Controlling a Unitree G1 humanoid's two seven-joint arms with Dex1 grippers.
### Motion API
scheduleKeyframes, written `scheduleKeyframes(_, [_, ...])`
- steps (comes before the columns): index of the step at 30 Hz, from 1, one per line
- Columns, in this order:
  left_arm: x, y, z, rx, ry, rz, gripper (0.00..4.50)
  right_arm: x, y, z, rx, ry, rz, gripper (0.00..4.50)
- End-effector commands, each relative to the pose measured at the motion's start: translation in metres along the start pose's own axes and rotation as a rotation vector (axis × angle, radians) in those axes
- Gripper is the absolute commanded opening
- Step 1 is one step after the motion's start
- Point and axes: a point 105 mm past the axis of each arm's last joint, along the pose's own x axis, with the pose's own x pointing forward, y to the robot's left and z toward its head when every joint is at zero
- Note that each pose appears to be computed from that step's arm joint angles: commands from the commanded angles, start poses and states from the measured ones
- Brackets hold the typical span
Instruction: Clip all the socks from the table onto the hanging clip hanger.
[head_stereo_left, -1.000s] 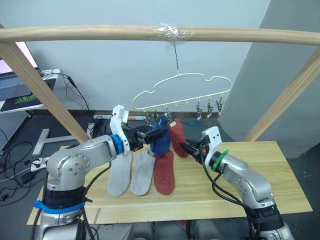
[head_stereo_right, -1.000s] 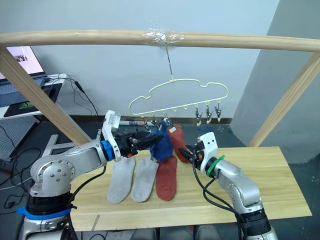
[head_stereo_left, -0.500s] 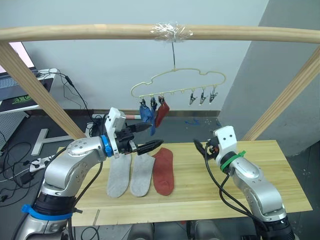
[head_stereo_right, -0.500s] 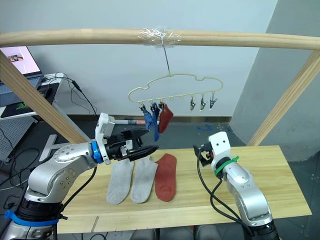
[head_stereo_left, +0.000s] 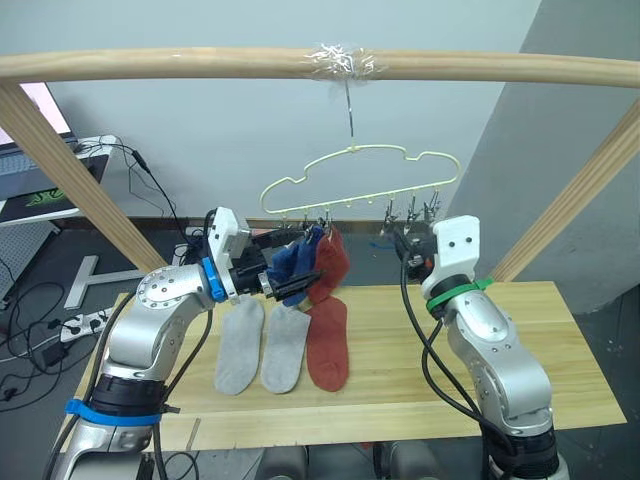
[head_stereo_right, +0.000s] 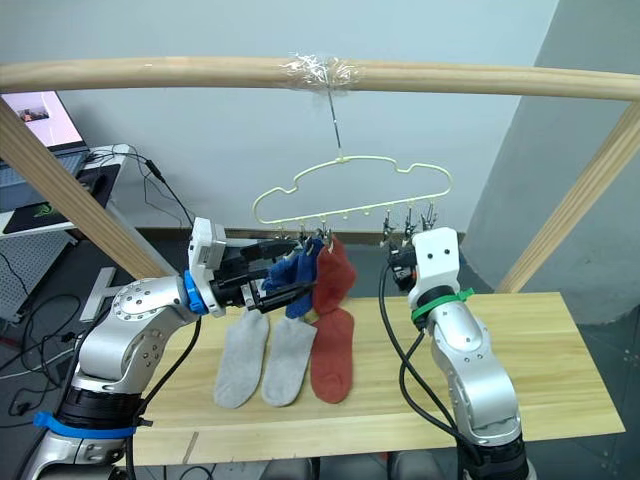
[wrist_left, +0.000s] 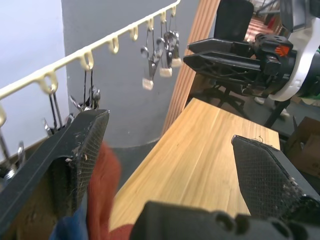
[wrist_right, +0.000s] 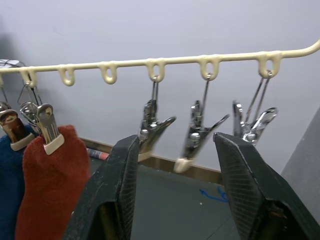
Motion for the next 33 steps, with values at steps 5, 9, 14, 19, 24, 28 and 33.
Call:
scheduleKeyframes(5, [0.005, -0.013, 0.028, 0.087, -0.095, -0.061, 4.5, 0.018, 0.007, 0.005, 0.033, -0.018, -0.011, 2.41])
scheduleKeyframes(9, [0.005, -0.012, 0.036, 0.094, -0.131, -0.04, 4.5, 0.026, 0.006, -0.005, 0.032, 0.014, -0.023, 2.41])
scheduleKeyframes(14, [0.003, -0.009, 0.041, 0.08, -0.162, 0.013, 4.5, 0.039, 0.001, -0.001, 0.056, 0.005, -0.034, 2.41])
scheduleKeyframes(19, [0.001, -0.01, 0.04, 0.067, -0.165, 0.036, 4.5, 0.049, 0.008, 0.008, 0.076, -0.022, -0.006, 2.41])
scheduleKeyframes(24, [0.0, -0.01, 0.04, 0.067, -0.166, 0.05, 4.5, 0.054, 0.017, 0.011, 0.086, -0.031, 0.026, 2.41])
scheduleKeyframes(28, [0.001, -0.01, 0.041, 0.066, -0.168, 0.052, 4.5, 0.056, 0.019, 0.008, 0.102, -0.019, 0.033, 2.41])
scheduleKeyframes(33, [0.001, -0.009, 0.042, 0.066, -0.172, 0.063, 4.5, 0.059, 0.017, 0.007, 0.12, -0.011, 0.035, 2.41])
